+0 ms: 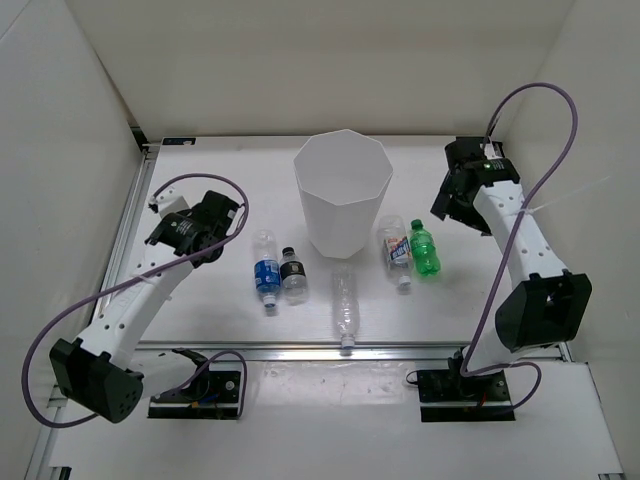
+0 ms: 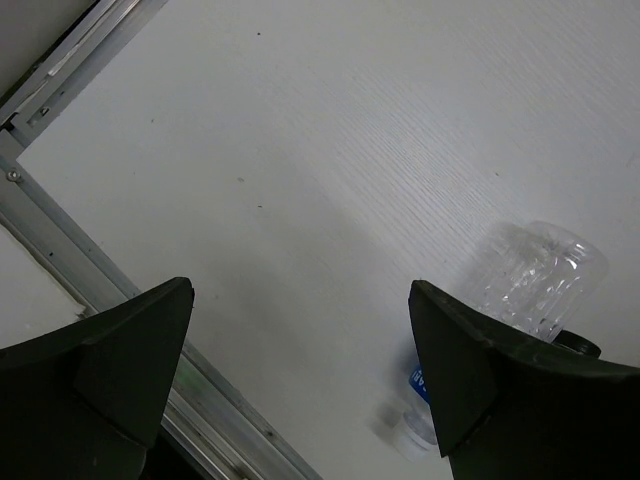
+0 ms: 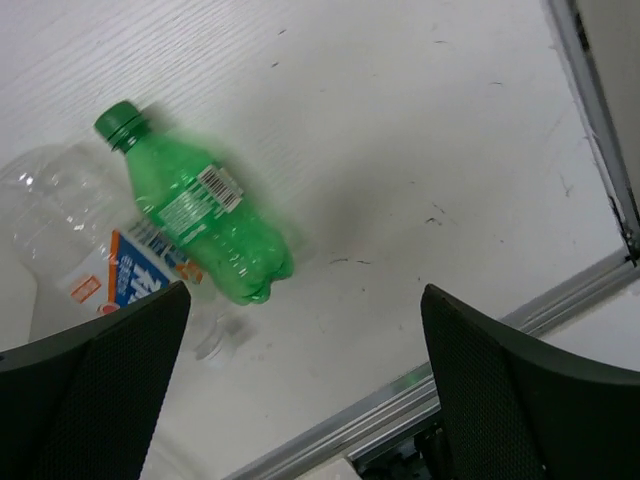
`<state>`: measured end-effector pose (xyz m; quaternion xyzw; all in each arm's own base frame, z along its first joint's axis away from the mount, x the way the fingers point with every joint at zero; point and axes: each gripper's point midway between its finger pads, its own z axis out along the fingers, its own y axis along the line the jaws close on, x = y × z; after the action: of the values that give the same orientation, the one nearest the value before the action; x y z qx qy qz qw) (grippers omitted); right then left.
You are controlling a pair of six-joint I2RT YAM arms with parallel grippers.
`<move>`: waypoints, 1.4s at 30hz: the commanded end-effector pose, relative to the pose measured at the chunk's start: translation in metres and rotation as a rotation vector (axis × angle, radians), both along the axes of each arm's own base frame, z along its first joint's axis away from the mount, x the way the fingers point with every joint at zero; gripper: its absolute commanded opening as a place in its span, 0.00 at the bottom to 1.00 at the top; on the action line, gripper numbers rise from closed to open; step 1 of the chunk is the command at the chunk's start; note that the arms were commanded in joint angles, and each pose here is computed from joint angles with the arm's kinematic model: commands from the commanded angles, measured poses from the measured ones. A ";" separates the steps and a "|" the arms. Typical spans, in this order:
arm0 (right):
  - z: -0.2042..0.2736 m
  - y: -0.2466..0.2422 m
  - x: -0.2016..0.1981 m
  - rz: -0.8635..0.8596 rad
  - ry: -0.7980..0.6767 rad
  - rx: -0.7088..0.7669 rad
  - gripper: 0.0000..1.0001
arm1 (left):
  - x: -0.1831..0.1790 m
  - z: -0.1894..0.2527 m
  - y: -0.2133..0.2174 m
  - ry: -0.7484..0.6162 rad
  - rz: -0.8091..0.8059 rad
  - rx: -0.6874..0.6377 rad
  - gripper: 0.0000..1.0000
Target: Put the plastic bottles in the bin
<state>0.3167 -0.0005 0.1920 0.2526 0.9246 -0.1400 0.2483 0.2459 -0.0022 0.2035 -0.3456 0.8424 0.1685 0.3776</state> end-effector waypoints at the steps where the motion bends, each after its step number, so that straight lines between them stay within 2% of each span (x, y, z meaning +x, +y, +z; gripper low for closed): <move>1: -0.004 0.023 0.014 0.214 0.021 0.081 1.00 | 0.001 0.018 0.005 -0.062 -0.004 0.017 1.00; 3: -0.021 0.038 0.013 0.257 0.056 0.153 1.00 | -0.003 0.010 0.007 -0.044 -0.005 0.025 1.00; 10: -0.079 0.056 0.012 0.272 0.189 0.240 1.00 | -0.004 0.007 0.008 -0.024 -0.024 0.043 1.00; 13: -0.096 0.060 0.016 0.266 0.193 0.277 1.00 | -0.001 0.009 0.007 -0.020 -0.040 0.052 1.00; 26: -0.147 0.036 0.017 0.159 0.266 0.335 1.00 | 0.001 -0.005 0.004 0.039 -0.057 0.072 1.00; 29: -0.156 0.030 0.011 0.153 0.290 0.353 0.88 | 0.001 -0.008 0.002 0.052 -0.061 0.067 1.00; 32: -0.156 0.028 0.014 0.157 0.278 0.361 0.70 | 0.002 -0.011 0.001 0.066 -0.065 0.063 1.00; 35: -0.137 0.025 0.014 0.142 0.245 0.364 0.55 | 0.006 -0.011 -0.003 0.061 -0.069 0.050 1.00; 36: -0.119 0.026 0.018 0.139 0.193 0.366 0.48 | 0.006 -0.011 -0.003 0.061 -0.069 0.050 1.00; 37: -0.110 0.024 0.016 0.121 0.174 0.358 0.45 | 0.006 -0.013 -0.003 0.069 -0.069 0.054 1.00; 41: -0.023 0.044 0.023 0.125 -0.050 0.356 0.41 | 0.008 -0.010 -0.004 0.061 -0.069 0.050 1.00; 42: 0.024 0.051 0.034 0.157 -0.185 0.366 0.40 | 0.010 -0.009 -0.005 0.061 -0.069 0.050 1.00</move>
<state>0.3278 0.0317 0.1049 0.2324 0.9615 0.0198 0.1449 0.2500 -0.0038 0.1875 -0.2997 0.8633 0.1960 0.3557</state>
